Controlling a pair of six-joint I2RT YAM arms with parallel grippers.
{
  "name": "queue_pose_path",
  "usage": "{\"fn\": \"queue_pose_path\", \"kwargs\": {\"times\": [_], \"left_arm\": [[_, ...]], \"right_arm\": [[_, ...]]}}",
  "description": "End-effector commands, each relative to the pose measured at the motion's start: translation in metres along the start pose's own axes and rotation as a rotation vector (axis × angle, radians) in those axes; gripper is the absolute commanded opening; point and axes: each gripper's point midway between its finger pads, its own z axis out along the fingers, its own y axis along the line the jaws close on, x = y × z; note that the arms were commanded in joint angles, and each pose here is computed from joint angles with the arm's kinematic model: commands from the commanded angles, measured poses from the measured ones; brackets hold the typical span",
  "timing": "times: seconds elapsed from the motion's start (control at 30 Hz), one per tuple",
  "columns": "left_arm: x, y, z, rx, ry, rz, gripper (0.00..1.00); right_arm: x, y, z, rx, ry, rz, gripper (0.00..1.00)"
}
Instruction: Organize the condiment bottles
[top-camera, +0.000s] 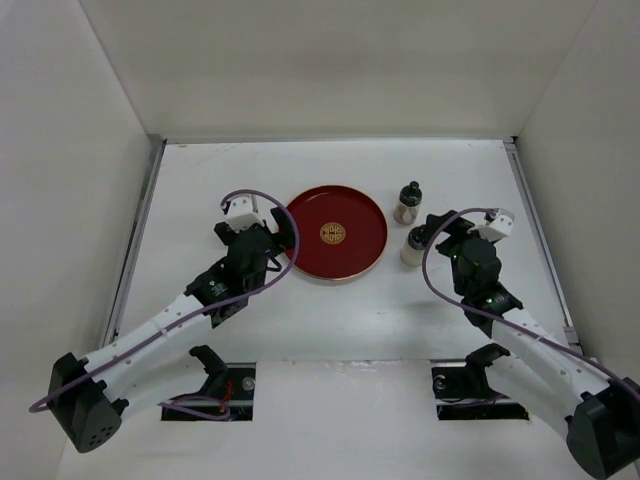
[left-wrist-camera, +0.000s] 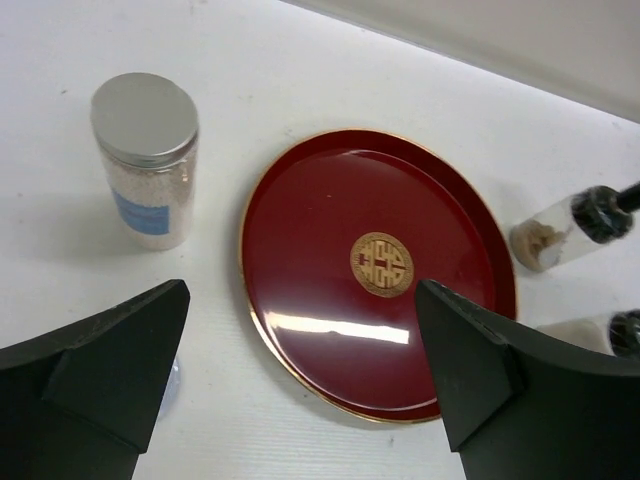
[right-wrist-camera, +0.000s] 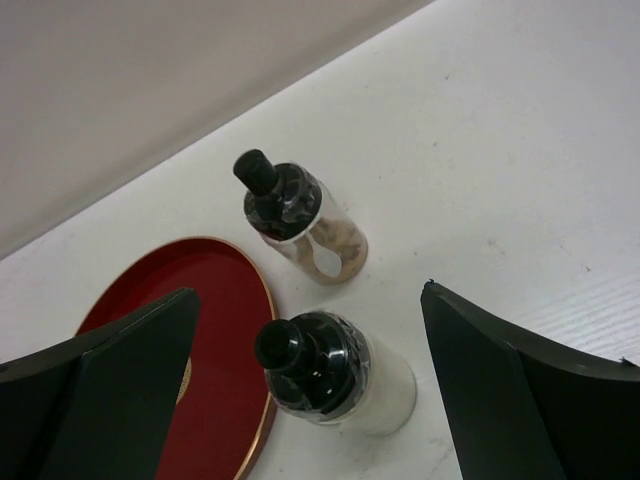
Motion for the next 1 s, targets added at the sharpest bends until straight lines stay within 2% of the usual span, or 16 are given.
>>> {"fn": "queue_pose_path", "kwargs": {"times": [0.0,0.37,0.4,0.43,0.47,0.5,0.57,0.63,0.67,0.73,0.83,0.97], "left_arm": [[-0.025,0.013,0.008,-0.067,-0.06,-0.012,1.0],[-0.073,0.036,0.047,-0.162,-0.168,-0.02,1.0],[-0.076,0.037,0.053,-0.164,-0.166,-0.017,0.92],[-0.08,0.036,0.057,-0.159,-0.166,-0.019,0.7],[-0.082,0.037,0.061,-0.167,-0.162,-0.016,0.46],[-0.085,0.041,0.063,-0.187,-0.164,-0.012,0.38],[-0.089,0.05,0.066,-0.249,-0.168,0.006,0.41],[-0.089,0.056,0.072,-0.299,-0.156,0.049,0.62],[-0.087,0.058,0.077,-0.312,-0.141,0.071,0.72],[-0.08,0.057,0.086,-0.317,-0.107,0.106,0.8],[-0.071,0.056,0.101,-0.318,-0.066,0.146,0.84],[-0.058,0.071,0.111,-0.364,-0.029,0.157,0.84]], "right_arm": [[-0.005,0.002,-0.001,-0.01,-0.016,0.044,1.0],[-0.001,0.003,0.002,-0.004,0.0,0.038,1.0],[-0.001,0.003,0.002,-0.005,-0.003,0.039,1.0],[-0.001,0.003,0.002,-0.006,-0.004,0.038,0.95],[-0.001,0.003,0.002,-0.008,-0.006,0.04,0.86],[-0.001,0.003,0.003,-0.008,-0.004,0.036,0.78],[-0.003,0.005,0.003,-0.01,-0.003,0.03,0.76],[-0.003,0.008,0.003,-0.02,-0.005,0.031,0.79],[-0.003,0.009,0.003,-0.022,-0.003,0.032,0.84],[-0.001,0.012,0.002,-0.031,0.006,0.033,0.93],[-0.004,0.014,0.0,-0.042,-0.001,0.035,0.98],[0.0,0.016,0.0,-0.051,0.011,0.031,0.99]]}}
